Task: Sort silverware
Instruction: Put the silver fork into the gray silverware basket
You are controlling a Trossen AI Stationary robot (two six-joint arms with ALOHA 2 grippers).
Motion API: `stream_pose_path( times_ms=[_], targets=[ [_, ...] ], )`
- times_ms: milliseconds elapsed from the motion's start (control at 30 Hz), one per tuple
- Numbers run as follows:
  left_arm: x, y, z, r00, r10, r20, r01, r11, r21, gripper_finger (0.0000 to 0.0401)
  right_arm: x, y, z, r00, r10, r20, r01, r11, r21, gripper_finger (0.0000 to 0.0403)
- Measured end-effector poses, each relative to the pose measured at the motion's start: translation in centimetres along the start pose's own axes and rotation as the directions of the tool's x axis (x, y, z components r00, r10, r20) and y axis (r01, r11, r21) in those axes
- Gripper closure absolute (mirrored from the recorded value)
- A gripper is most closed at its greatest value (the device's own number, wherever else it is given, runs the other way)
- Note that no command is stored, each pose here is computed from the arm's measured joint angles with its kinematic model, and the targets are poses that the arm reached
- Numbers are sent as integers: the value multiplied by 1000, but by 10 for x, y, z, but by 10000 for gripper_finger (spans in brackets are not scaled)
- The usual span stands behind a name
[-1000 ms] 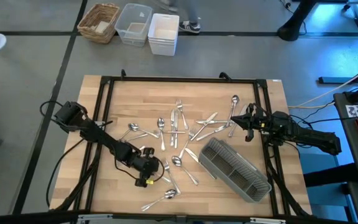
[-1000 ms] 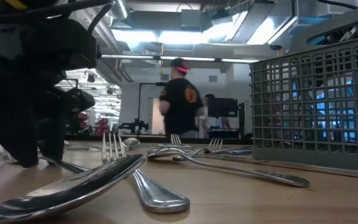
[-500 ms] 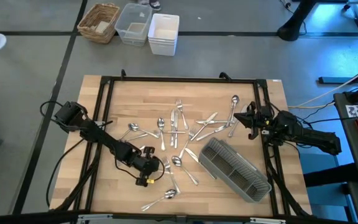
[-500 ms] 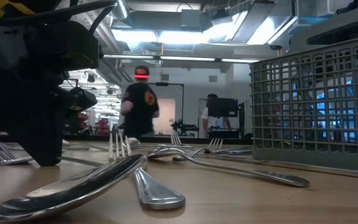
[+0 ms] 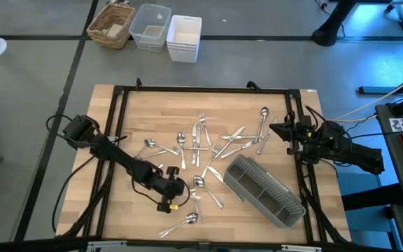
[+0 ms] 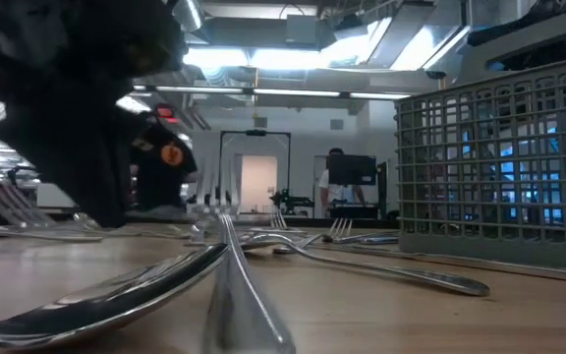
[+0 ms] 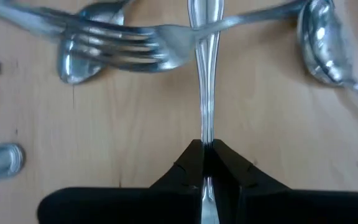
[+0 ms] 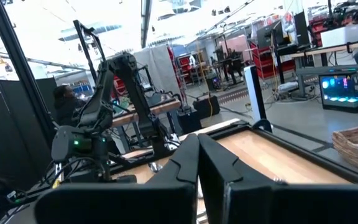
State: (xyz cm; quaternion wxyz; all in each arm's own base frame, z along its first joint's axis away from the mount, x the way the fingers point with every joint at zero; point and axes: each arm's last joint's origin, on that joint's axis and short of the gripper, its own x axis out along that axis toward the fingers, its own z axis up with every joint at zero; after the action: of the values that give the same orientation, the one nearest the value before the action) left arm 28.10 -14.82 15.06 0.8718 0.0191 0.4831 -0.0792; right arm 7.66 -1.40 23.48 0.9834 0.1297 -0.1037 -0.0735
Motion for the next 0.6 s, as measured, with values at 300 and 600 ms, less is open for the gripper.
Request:
stream_pose_path(
  times_ms=[300,600],
  targets=[
    [-19,3,-3,957,144,-251,-149,989,-3,394,0,-2,-5,998,-17,-55,17,1000,-1,395],
    [-44,12,-8,831,343,-438,-378,926,9,395,0,-2,-7,997,-23,-77,19,999,-49,395]
  ],
)
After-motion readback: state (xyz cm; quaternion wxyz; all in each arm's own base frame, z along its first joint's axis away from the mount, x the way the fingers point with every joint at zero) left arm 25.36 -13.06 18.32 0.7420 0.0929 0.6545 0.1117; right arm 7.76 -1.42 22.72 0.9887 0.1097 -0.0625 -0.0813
